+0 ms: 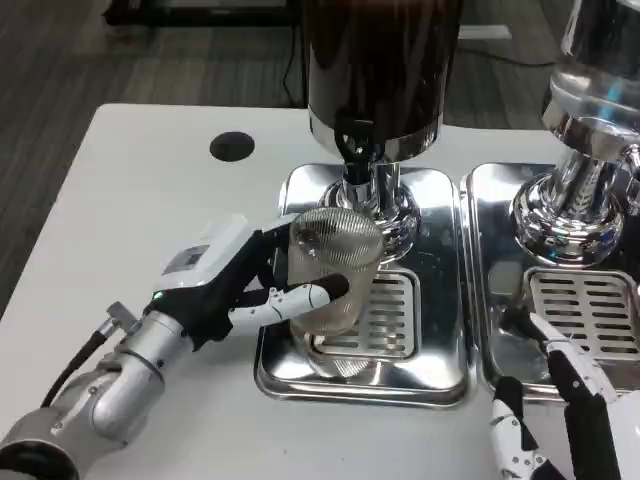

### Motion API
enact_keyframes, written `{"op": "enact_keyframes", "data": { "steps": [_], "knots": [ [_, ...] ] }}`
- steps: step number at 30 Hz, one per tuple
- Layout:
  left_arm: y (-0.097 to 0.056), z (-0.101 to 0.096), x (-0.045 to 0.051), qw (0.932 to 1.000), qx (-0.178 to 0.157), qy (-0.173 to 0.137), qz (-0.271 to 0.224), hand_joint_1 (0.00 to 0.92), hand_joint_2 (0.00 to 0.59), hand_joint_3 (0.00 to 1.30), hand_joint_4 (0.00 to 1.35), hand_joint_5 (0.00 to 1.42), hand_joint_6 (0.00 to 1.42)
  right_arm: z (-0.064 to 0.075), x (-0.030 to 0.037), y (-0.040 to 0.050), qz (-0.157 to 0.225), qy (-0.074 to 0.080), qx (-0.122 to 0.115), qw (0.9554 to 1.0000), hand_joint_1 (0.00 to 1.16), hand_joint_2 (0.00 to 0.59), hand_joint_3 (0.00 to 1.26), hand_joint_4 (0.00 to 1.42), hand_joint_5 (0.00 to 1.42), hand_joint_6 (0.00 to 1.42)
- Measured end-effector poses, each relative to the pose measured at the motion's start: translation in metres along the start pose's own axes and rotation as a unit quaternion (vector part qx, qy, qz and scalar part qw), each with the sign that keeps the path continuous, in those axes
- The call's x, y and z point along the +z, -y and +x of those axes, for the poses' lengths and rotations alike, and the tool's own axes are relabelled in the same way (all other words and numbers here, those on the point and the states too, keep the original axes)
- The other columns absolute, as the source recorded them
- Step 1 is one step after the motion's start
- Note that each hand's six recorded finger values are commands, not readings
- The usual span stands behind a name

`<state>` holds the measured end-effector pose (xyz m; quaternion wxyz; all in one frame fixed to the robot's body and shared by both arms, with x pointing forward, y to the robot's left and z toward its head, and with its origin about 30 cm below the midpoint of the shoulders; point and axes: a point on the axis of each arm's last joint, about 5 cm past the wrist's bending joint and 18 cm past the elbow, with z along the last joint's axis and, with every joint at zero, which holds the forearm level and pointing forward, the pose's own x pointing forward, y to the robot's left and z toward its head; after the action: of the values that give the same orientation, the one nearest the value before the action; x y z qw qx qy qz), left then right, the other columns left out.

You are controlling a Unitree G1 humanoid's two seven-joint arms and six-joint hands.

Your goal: Grasp the cup under the faucet to collect the drink, then remove the cup.

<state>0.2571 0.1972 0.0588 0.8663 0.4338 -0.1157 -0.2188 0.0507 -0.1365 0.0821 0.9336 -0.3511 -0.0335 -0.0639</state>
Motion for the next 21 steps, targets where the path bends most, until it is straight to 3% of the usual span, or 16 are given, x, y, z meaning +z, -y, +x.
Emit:
{"op": "enact_keyframes", "data": {
  "steps": [10, 21],
  "knots": [
    [-0.009, -0.002, -0.0019, 0.9994, -0.031, 0.011, 0.015, 0.0, 0.105, 0.23, 0.21, 0.23, 0.22, 0.002, -0.0018, -0.0028, 0.004, 0.0, 0.004, 1.0, 0.42, 0.517, 0.22, 0.21, 0.17, 0.27],
    [-0.016, -0.003, -0.0018, 0.9979, -0.049, 0.026, 0.033, 0.0, 0.081, 0.12, 0.03, 0.05, 0.1, 0.003, -0.0025, -0.0019, 0.009, -0.003, 0.002, 1.0, 0.42, 0.517, 0.22, 0.21, 0.19, 0.27]
  ]
}}
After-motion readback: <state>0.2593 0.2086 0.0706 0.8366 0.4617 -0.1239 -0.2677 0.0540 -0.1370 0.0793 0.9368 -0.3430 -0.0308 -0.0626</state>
